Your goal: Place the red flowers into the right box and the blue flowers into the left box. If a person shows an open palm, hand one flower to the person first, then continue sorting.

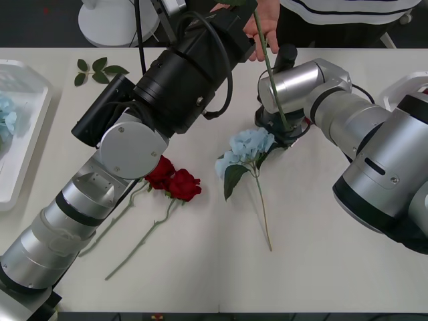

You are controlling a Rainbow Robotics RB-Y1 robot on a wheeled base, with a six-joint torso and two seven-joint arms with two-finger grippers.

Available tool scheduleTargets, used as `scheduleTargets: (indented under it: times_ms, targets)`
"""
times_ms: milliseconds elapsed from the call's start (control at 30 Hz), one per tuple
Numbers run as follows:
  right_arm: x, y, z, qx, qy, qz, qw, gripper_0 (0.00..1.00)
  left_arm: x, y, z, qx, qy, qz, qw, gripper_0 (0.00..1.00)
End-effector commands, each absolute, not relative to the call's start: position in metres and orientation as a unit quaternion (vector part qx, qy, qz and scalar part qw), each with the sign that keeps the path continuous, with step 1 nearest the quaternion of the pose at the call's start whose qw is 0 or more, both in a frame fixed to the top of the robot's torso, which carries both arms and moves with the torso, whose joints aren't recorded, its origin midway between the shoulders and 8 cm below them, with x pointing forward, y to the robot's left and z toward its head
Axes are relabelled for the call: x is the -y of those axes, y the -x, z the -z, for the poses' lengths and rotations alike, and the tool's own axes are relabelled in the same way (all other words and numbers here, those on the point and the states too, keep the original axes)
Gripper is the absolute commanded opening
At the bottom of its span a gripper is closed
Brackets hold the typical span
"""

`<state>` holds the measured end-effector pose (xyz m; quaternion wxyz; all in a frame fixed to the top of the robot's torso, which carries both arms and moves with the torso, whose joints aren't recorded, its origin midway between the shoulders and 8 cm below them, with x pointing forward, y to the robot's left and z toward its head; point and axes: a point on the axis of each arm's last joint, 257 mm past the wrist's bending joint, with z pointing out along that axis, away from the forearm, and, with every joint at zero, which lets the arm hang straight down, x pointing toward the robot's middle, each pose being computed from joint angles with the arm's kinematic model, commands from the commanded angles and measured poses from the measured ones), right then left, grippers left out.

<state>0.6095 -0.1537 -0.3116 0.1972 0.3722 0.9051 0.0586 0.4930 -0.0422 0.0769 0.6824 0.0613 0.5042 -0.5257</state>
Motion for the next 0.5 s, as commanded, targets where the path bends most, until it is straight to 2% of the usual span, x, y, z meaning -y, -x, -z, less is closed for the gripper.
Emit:
scheduleTargets:
  times_ms: [33, 100, 200, 300, 367, 500]
  targets:
    - [0.154, -0.581, 0.342, -0.919, -0.357, -0.022, 0.169, 0.89, 0.048, -0.477, -0.094, -0.485, -0.042, 0.567, 0.665, 0.00]
    - [0.156, -0.579, 0.344, -0.919, -0.355, -0.017, 0.168, 0.84, 0.048, -0.477, -0.094, -0.485, -0.042, 0.567, 0.665, 0.00]
    - [0.161, -0.578, 0.345, -0.921, -0.351, -0.010, 0.170, 0.72, 0.048, -0.477, -0.094, -0.485, -0.042, 0.567, 0.665, 0.00]
    - [0.162, -0.577, 0.346, -0.922, -0.349, -0.007, 0.168, 0.44, 0.048, -0.477, -0.094, -0.485, -0.042, 0.567, 0.665, 0.00]
    - [0.164, -0.577, 0.346, -0.922, -0.349, -0.006, 0.168, 0.29, 0.048, -0.477, -0.094, -0.485, -0.042, 0.567, 0.665, 0.00]
    - [0.170, -0.578, 0.347, -0.922, -0.347, -0.001, 0.171, 0.10, 0.048, -0.477, -0.094, -0.485, -0.042, 0.567, 0.665, 0.00]
